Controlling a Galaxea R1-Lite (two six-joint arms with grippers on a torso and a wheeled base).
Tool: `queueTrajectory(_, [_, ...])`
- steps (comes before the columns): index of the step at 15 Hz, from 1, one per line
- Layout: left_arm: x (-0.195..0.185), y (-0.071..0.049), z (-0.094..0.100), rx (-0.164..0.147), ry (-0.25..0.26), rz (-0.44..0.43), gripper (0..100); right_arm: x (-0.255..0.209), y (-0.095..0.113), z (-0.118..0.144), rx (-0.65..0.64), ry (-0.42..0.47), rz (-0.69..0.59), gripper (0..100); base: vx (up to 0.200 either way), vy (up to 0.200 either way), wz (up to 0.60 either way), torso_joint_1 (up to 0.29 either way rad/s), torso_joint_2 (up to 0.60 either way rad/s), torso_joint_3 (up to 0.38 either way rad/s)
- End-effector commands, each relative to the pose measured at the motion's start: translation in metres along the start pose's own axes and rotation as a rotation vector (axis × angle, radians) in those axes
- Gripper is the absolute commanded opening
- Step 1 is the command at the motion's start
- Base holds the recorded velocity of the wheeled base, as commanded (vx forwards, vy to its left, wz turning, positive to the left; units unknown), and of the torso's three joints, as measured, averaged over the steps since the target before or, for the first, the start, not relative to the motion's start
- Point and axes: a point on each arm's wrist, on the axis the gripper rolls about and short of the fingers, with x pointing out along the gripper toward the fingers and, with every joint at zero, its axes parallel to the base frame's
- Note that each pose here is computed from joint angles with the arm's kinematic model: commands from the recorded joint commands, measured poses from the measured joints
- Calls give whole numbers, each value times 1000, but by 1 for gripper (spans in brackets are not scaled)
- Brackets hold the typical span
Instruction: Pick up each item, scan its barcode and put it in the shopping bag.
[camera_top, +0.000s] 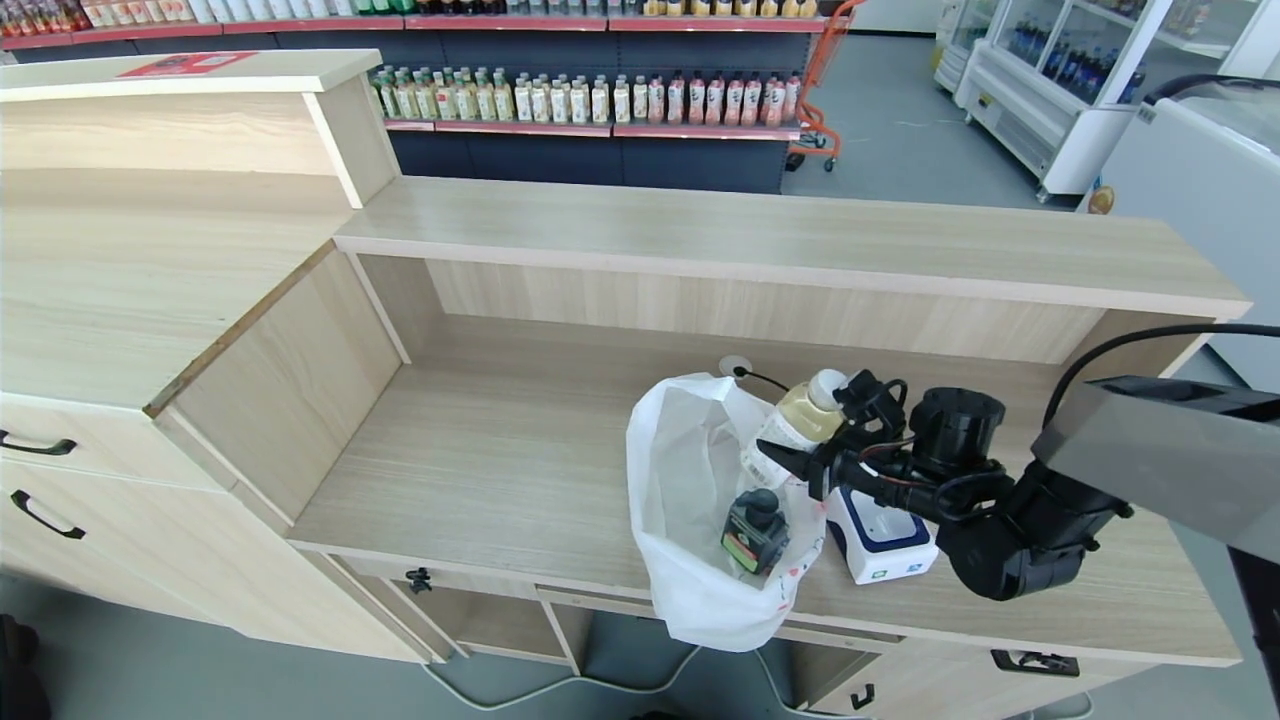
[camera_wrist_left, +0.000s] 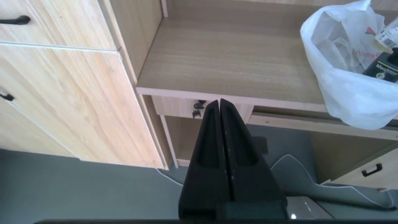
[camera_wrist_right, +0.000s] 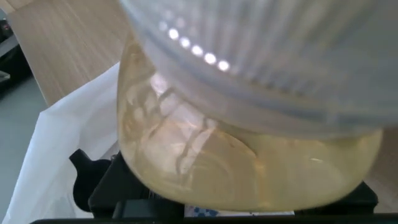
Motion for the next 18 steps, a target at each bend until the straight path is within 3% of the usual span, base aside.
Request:
queueTrajectory(1, [0, 0, 0, 0, 2, 0, 0, 7, -4, -12, 5, 9, -3, 0, 0, 0, 0, 0, 0, 0])
queueTrajectory(18, [0, 0, 0, 0, 0, 0, 0, 22, -1, -47, -66, 46, 17, 0, 0, 0, 0, 0, 0, 0])
